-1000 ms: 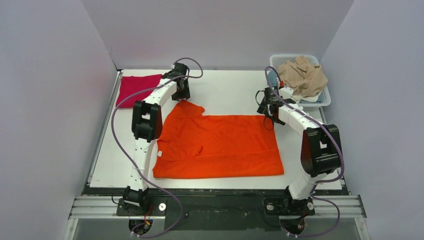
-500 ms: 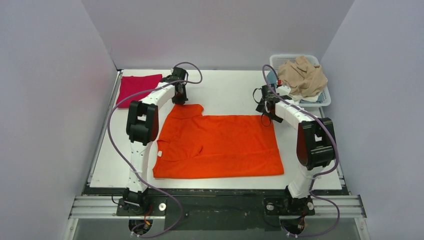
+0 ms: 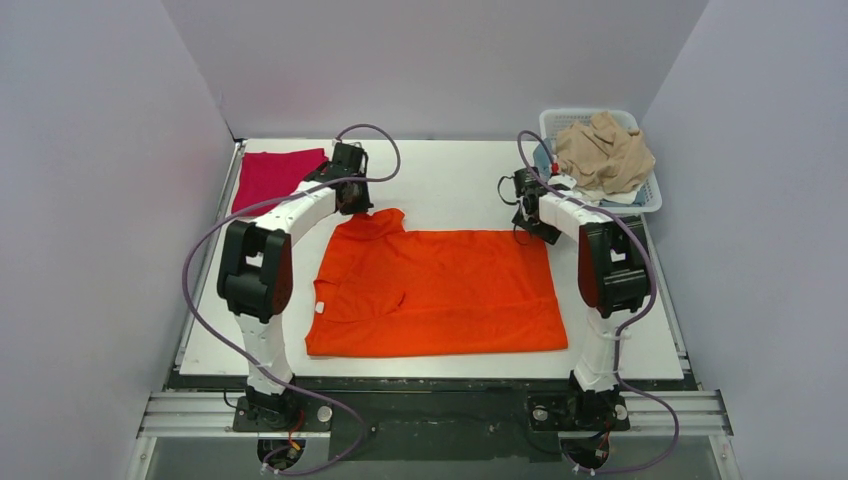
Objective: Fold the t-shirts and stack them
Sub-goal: Grab the side of the flattened tshirt furthest away from the robot with both arms
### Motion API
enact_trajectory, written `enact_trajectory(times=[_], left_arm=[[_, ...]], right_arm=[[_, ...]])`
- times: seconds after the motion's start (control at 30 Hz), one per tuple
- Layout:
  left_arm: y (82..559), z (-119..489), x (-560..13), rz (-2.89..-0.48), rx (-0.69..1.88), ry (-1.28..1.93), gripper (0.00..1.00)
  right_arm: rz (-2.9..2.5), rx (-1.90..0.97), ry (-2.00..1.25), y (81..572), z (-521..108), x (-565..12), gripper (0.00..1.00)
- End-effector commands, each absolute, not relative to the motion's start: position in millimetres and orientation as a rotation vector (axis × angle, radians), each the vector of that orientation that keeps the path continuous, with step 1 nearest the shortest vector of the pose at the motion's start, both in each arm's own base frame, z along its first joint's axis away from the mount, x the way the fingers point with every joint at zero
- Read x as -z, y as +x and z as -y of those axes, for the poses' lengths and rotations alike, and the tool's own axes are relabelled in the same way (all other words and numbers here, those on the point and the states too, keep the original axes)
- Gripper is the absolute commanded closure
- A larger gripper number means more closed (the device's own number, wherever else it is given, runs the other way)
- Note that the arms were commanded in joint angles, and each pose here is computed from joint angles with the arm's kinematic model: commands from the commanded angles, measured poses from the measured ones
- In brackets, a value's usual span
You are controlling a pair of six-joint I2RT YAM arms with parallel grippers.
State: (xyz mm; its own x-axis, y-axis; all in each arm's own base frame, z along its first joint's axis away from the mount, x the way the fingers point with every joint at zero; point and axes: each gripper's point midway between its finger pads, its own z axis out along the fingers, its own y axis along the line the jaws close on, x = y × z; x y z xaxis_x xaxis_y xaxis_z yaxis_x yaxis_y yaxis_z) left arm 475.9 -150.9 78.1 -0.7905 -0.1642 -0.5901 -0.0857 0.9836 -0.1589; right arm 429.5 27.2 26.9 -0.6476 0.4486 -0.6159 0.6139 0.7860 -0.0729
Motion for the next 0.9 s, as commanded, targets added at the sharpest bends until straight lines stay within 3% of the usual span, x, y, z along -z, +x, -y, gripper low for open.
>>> enact_trajectory(times=[0.0,0.23,0.33,0.5,0.6,0.87], left_arm=[[475.6,163.4,-118.0,-2.349,0.271,-0.184,1.0],[448.1,163.9,-126.6,-2.33,0.29,-0.189,1.0],[437.2,157.9,-125.3,-2.332,0.268,-0.211,1.0],[423.2,157.3,-135.8,-2.305,0.292,-0.213,1.0],[413.1,159.5,-137.9,-2.306,0.295,-0.21,1.0],[369.0,155.2,-144.0,-2.301,0.305,-0.272,1.0]], right_arm=[[-2.393,0.462,0.801,423.6,-23.0,-25.6,0.38],[-2.41,0.528,0.773,417.0,-24.1,-27.4,0.52],[-2.409,0.531,0.779,413.5,-23.4,-27.8,0.7],[-2.411,0.532,0.78,412.9,-23.1,-27.1,0.85],[-2.41,0.524,0.772,413.8,-24.7,-28.7,1.0],[-2.375,0.478,0.698,403.7,-32.0,-48.9,1.0]])
